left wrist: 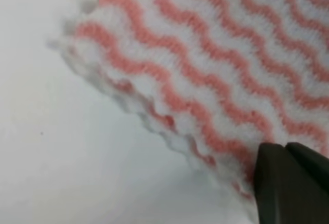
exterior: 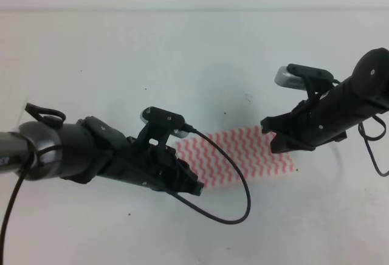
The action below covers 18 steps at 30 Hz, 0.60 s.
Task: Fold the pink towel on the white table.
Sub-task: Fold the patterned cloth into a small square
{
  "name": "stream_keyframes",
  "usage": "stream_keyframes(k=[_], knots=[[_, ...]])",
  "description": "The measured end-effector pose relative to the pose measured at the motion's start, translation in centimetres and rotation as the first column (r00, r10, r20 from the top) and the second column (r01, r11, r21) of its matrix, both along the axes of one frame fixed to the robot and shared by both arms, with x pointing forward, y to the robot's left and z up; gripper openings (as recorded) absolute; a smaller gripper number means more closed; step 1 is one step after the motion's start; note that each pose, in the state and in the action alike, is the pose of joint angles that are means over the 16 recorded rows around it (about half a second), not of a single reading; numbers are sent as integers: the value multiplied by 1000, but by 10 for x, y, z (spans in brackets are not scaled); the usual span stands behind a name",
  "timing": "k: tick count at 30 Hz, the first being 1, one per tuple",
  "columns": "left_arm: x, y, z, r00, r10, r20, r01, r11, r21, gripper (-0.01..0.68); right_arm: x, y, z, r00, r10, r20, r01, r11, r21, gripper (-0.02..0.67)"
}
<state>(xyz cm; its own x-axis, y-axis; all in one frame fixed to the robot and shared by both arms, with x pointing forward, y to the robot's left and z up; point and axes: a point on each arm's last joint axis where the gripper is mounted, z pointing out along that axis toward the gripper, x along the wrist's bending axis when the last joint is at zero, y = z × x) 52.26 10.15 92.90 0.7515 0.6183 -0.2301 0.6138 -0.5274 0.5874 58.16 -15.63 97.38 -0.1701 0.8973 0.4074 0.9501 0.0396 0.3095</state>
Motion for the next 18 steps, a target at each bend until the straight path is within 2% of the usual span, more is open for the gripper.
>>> stream_keyframes(k=[7,18], knots=[[2,2,11,999,26,47,-25,1000,-5,6,0,0,1,1000,-5,1,5,1000,7,-18],[9,2,29,986,133,100,-127,990,-68,6,5,-4,2,999,-36,28,36,999,-7,-18]])
